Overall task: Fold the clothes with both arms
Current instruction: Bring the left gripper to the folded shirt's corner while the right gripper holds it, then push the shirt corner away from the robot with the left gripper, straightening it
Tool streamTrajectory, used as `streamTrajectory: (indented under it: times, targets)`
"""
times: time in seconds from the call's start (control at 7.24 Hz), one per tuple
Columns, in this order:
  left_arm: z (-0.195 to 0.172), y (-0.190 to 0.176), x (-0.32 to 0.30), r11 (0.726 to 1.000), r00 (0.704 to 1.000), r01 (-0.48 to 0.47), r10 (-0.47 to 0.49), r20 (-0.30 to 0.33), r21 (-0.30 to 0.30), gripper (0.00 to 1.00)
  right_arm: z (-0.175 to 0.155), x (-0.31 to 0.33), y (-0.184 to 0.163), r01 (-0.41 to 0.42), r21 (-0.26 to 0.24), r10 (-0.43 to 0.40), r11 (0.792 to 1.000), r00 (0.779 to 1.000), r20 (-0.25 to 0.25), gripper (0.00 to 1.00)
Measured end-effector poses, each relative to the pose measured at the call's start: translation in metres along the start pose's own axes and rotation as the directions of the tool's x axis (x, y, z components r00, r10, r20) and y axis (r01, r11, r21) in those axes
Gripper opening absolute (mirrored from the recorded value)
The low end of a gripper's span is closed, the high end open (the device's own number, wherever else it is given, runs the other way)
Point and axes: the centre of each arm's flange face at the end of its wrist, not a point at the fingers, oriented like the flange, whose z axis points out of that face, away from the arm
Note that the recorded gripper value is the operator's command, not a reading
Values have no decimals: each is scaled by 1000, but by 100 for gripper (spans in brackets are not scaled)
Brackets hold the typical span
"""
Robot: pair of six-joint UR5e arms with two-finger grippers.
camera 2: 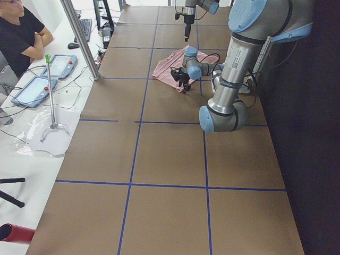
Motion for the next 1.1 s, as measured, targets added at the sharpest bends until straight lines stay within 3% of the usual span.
streamTrajectory:
  times: [0.55,0.83,1.1]
  targets:
    - [-13,-17,6,1000,1000,11,-11,-23,13,0,0,0,0,0,-1,0,1000,1000,0,100]
    - [-21,-52,9,998,999,27,-25,-34,48,0,0,1,-1,-1,2,1,1000,1000,-1,100]
    - [-31,-109,14,993,998,23,-17,-55,112,0,-1,1,-3,-3,9,3,1000,1000,-1,100]
